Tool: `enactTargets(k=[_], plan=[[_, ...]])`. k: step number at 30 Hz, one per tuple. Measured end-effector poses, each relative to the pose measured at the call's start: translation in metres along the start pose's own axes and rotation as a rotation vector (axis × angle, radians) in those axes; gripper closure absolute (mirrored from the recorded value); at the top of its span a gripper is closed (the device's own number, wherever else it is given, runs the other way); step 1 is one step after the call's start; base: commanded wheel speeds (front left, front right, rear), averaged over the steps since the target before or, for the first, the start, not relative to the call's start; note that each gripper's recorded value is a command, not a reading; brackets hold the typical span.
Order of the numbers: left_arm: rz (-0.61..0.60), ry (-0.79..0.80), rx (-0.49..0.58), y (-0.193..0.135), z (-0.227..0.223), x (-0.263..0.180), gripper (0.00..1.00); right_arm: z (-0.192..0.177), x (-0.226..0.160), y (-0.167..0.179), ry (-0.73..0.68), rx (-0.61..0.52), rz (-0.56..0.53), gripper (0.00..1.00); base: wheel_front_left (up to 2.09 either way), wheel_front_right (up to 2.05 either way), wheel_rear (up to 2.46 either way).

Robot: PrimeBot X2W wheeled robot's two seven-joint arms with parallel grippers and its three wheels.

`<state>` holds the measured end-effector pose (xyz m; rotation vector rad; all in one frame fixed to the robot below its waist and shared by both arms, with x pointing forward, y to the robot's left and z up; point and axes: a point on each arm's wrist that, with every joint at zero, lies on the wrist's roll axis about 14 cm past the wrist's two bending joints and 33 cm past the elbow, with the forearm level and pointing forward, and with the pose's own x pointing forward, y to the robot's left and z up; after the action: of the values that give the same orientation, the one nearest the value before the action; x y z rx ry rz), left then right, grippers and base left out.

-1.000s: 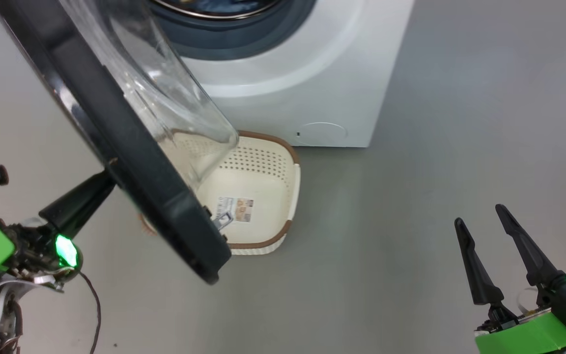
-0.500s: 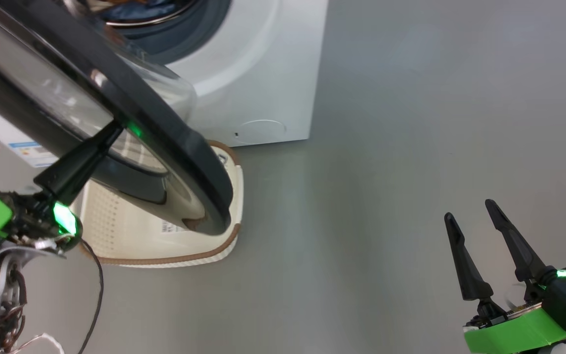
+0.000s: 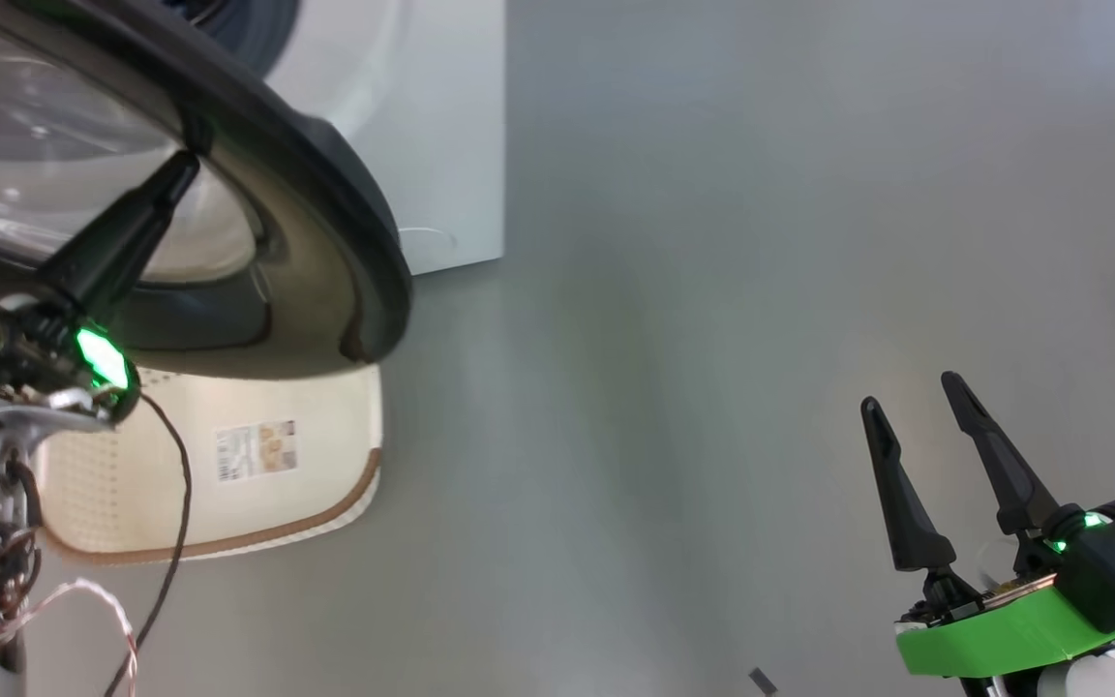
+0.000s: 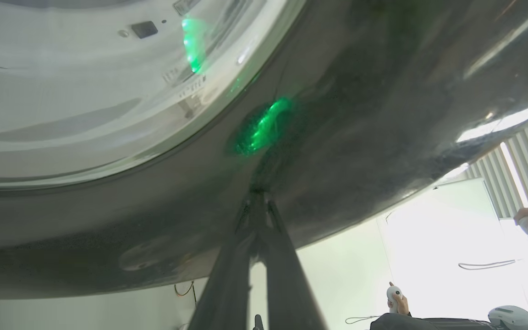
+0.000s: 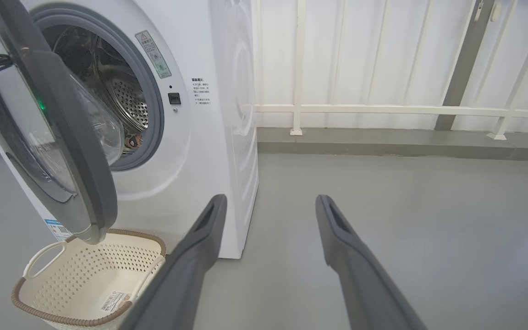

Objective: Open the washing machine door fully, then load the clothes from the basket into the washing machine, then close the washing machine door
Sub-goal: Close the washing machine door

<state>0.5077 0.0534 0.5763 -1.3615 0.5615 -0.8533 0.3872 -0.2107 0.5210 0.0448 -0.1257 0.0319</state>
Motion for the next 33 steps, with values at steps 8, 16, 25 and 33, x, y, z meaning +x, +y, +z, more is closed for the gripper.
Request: enactTargets(k=[8,16,25,33], plan=[[-0.004,0.007,-0.001,0.009,0.009,0.035,1.0,0.002,-0.002,-0.016,-0.002,0.005,-0.061,0.0,0.0,0.0,0.0],[0.017,-0.018,0.0,0.023,0.02,0.05,1.0,-0.001,-0.007,-0.027,0.012,-0.005,-0.097,0.0,0.0,0.0,0.0],[0.012,-0.051,-0.008,0.026,0.029,0.042,1.0,-0.004,-0.003,-0.027,0.015,-0.004,-0.094,0.0,0.0,0.0,0.0],[-0.01,-0.136,-0.042,0.027,0.034,0.009,1.0,-0.006,0.008,-0.017,0.008,0.006,-0.053,0.0,0.0,0.0,0.0]])
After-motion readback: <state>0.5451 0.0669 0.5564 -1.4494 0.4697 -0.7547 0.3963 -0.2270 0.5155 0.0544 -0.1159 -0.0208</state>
